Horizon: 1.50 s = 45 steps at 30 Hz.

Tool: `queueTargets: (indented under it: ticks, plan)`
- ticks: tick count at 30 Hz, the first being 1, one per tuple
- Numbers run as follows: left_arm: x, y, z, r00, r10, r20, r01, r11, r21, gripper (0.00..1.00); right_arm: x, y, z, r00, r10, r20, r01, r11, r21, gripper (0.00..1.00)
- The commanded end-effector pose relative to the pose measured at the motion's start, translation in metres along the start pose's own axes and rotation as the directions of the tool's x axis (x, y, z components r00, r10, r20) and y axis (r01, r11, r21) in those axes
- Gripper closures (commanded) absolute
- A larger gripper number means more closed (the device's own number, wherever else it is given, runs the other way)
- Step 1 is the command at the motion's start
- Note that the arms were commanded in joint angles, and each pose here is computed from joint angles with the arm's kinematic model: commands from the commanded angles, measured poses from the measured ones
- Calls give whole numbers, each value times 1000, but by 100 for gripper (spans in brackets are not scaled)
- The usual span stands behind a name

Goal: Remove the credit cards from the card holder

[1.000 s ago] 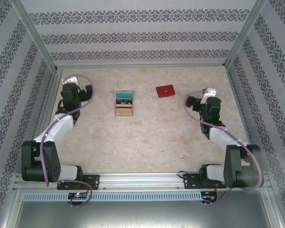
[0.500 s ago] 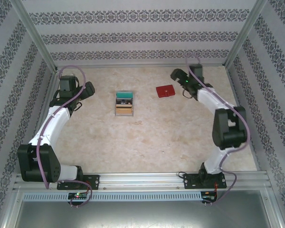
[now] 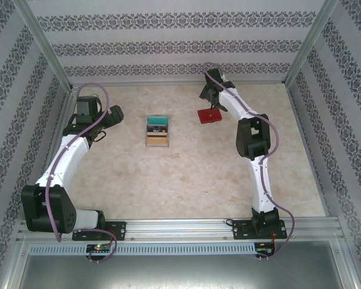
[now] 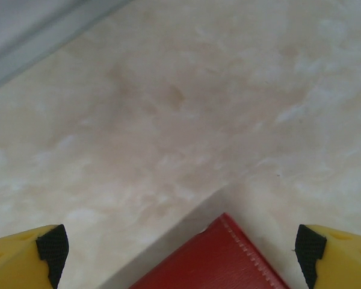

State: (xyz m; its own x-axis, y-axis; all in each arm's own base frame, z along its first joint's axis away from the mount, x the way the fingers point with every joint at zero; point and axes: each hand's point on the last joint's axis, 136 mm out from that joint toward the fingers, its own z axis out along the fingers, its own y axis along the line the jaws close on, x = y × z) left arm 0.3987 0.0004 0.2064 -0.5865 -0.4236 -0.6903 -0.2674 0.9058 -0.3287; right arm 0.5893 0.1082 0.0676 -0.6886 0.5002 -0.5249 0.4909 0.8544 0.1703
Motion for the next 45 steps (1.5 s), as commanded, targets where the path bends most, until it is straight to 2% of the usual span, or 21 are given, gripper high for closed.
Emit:
queueTargets:
  ticks: [1,7,11,20,29,34,38,41,45]
  plan:
    - [-8,-9,-9,1000,19,3,-19,1000,19,1,24,-19,9,995,-78,-64,86,989,123,2]
    - [-10,-14,-3,1000,22,-2,-21,999,39,1,52,-19,22,977,-141,-160,159,982,106,2]
    - [-9,-14,0,1000,22,-10,-21,999,39,1,72,-12,13,955,-222,-194,238,969,63,2]
    - [-4,-14,-6,1000,10,-22,-9,999,45,1,141,-24,-20,892,-353,-282,351,935,-61,9]
    - [13,-8,-15,999,-14,-38,15,999,29,1,214,-46,-65,812,-492,-316,449,871,-202,14]
    - [30,-13,-24,998,5,-61,-2,999,47,1,254,-52,-99,751,-592,-292,518,803,-294,16]
    - [46,-27,-33,995,45,-83,-39,997,72,1,276,-63,-117,698,-663,-271,590,746,-308,15]
    - [61,-37,-38,992,64,-108,-55,995,86,1,271,-68,-129,715,-653,-250,587,755,-293,11]
    - [75,-47,-43,984,88,-154,-75,994,84,1,248,-66,-152,783,-589,-200,537,802,-261,7]
